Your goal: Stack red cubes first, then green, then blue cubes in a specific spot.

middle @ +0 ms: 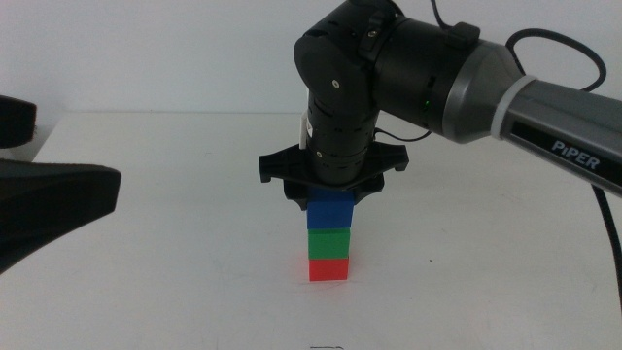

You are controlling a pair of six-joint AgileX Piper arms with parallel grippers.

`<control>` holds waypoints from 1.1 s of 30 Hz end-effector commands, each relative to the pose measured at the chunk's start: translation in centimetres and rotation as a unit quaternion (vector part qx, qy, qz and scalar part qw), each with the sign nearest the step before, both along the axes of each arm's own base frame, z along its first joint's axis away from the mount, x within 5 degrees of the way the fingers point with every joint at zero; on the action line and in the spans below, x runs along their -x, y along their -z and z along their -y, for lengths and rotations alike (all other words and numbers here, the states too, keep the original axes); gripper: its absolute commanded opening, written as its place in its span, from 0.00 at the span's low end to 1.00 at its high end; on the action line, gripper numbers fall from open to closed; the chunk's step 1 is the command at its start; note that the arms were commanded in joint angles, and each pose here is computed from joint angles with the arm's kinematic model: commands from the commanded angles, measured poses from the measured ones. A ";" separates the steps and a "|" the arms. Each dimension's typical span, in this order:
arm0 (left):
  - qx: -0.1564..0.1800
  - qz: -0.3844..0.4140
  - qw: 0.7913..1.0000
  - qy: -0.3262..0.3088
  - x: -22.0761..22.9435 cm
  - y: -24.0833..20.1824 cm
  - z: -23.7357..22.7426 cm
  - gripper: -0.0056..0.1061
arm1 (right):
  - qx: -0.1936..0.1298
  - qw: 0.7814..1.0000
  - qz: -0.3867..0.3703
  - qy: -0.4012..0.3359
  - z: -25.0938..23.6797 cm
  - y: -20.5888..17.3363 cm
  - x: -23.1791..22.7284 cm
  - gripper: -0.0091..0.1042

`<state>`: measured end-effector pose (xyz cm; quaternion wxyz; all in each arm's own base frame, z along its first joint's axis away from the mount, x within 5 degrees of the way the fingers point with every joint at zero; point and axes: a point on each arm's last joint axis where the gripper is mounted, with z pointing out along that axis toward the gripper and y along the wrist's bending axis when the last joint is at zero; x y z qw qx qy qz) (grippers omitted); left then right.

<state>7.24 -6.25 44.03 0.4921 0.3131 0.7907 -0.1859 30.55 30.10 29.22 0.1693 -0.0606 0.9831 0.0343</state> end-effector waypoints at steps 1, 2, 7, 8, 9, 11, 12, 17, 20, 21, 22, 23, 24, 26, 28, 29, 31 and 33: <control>0.033 0.029 0.999 -0.003 -0.1 -1.2 0.1 0.89 | -0.014 0.999 0.036 0.006 1.0 -2.8 0.0 0.07; 0.033 0.029 0.999 -0.003 -0.1 -1.2 0.1 0.89 | -0.012 0.999 0.034 0.008 1.1 -2.5 -0.2 0.07; 0.033 0.029 0.999 -0.003 -0.1 -1.2 0.1 0.89 | -0.010 0.999 0.036 0.008 1.0 -2.3 -0.3 0.07; 0.033 0.029 0.999 -0.003 -0.1 -1.2 0.1 0.89 | -0.009 0.999 0.036 0.008 1.0 -2.2 -0.4 0.07; 0.033 0.029 0.999 -0.003 -0.1 -1.2 0.1 0.89 | -0.008 0.999 0.035 0.007 0.9 -2.1 -0.4 0.07; 0.033 0.029 0.999 -0.003 -0.1 -1.2 0.1 0.89 | -0.007 0.999 0.031 0.007 0.8 -1.8 -0.5 0.07; 0.033 0.029 0.999 -0.003 -0.1 -1.2 0.1 0.89 | -0.009 1.000 0.029 0.007 0.7 -1.7 -0.5 0.07; 0.033 0.029 0.999 -0.003 -0.1 -1.2 0.1 0.89 | -0.013 0.999 0.035 0.005 0.6 -1.6 -0.7 0.07; 0.033 0.029 0.999 -0.003 -0.1 -1.2 0.1 0.89 | -0.014 0.999 0.036 0.004 0.5 -1.4 -0.7 0.08; 0.033 0.029 0.999 -0.003 -0.1 -1.2 0.1 0.89 | -0.013 0.999 0.034 0.004 0.5 -1.4 -0.7 0.08; 0.033 0.029 0.999 -0.003 -0.1 -1.2 0.1 0.89 | -0.010 0.999 0.031 0.003 0.4 -1.2 -0.8 0.10; 0.033 0.029 0.999 -0.003 -0.1 -1.2 0.1 0.89 | -0.008 1.000 0.030 0.003 0.4 -1.0 -0.8 0.11; 0.033 0.029 0.999 -0.003 -0.1 -1.2 0.1 0.89 | -0.008 1.000 0.028 0.003 0.3 -0.8 -0.9 0.14; 0.033 0.029 0.999 -0.003 -0.1 -1.2 0.1 0.89 | -0.007 1.000 0.028 0.003 0.3 -0.7 -0.9 0.58; 0.033 0.029 0.999 -0.003 -0.1 -1.2 0.1 0.89 | -0.006 1.000 0.029 0.003 0.3 -0.7 -0.9 0.69; 0.033 0.029 0.999 -0.003 -0.1 -1.2 0.1 0.89 | -0.006 1.000 0.029 0.003 0.3 -0.7 -0.9 0.75; 0.033 0.029 0.999 -0.003 -0.1 -1.2 0.1 0.89 | -0.007 1.000 0.029 0.003 0.3 -0.8 -0.9 0.84; 0.033 0.029 0.999 -0.003 -0.1 -1.2 0.1 0.89 | -0.008 0.999 0.032 -0.006 0.6 -1.8 -0.4 0.91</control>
